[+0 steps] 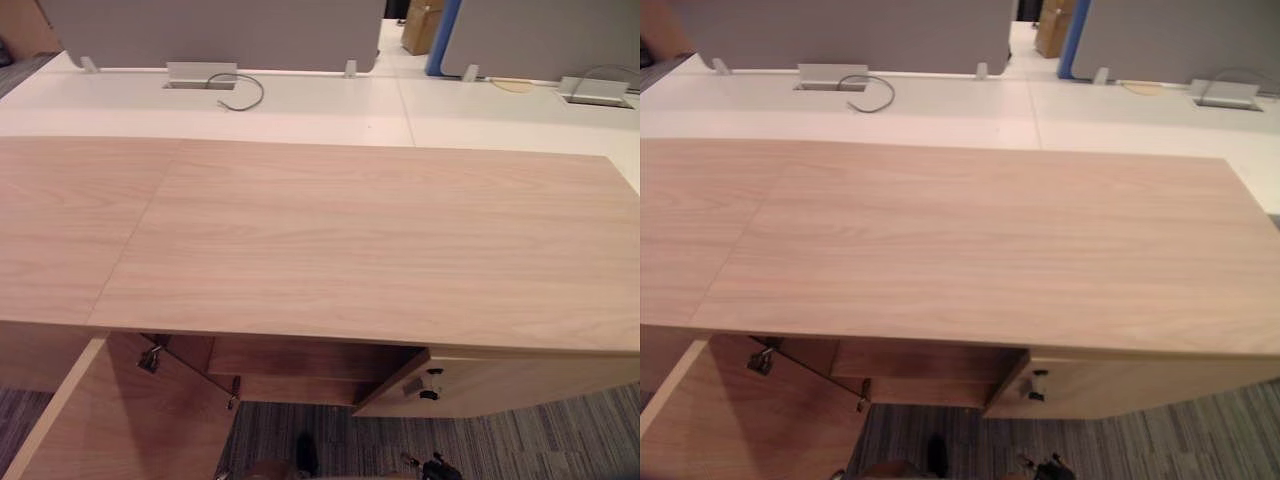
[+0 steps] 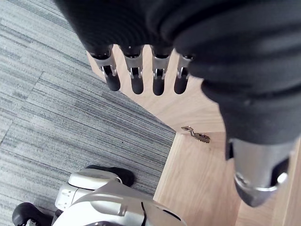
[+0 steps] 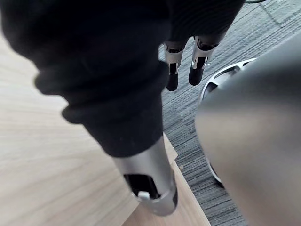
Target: Walk over to the cabinet, pick up the folder, carry it to the office cabinet, place the folder inside the office cabinet, then close the office cabinet door
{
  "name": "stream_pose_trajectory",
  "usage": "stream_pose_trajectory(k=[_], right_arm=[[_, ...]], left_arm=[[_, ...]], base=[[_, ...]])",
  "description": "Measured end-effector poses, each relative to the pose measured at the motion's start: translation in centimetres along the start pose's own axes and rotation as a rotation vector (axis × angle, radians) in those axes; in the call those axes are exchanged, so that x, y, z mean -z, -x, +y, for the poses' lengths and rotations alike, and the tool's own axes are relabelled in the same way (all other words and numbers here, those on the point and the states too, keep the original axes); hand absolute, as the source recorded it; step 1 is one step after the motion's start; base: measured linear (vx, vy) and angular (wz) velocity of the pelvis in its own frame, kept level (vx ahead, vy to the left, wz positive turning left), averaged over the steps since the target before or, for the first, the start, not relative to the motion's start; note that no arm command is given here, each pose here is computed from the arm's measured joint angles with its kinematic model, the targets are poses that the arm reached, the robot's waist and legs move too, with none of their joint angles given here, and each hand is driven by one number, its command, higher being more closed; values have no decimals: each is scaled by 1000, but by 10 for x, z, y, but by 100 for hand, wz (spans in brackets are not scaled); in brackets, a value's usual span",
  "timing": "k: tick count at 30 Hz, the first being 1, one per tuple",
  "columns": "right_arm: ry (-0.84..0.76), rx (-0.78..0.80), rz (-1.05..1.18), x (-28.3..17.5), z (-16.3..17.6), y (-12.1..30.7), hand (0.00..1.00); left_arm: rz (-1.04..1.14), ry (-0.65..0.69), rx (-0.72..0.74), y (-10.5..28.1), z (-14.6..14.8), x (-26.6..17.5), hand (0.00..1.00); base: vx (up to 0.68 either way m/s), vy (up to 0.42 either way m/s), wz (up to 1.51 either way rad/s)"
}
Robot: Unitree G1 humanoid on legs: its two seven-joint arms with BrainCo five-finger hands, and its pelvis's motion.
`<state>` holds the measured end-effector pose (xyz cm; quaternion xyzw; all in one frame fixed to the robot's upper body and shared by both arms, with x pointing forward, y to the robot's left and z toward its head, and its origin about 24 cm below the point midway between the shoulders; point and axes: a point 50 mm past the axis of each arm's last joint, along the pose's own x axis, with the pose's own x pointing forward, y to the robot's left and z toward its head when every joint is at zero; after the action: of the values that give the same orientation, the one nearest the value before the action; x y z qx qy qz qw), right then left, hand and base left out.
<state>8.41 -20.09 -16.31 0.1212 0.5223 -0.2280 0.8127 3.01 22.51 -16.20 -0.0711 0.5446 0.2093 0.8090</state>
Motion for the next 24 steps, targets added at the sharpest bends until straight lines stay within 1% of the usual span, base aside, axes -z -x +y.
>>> stream_pose_trajectory(k=[5,8,12,15,17,24], right_arm=[[27,-17,-37,-5,2,2,0],[16,2,5,4,-4,2,0],[-28,10,66,16,-6,4,0],[-53,9,81,18,-11,4,0],[-58,18,100,24,-14,5,0],[-53,41,139,35,-19,6,0]], left_arm=[[-14,-23,5,-1,-2,-4,0],[-17,-12,-4,-1,-1,-4,0],[-23,4,-26,-1,2,-6,0],[-13,55,-43,-1,0,-3,0],[-7,69,-46,-2,-1,-3,0],[-1,75,-52,-3,2,-4,0]], base=[[72,-105,107],[24,-229,104],[30,-361,35],[-12,-452,-8],[-40,-283,32],[-65,-79,55]])
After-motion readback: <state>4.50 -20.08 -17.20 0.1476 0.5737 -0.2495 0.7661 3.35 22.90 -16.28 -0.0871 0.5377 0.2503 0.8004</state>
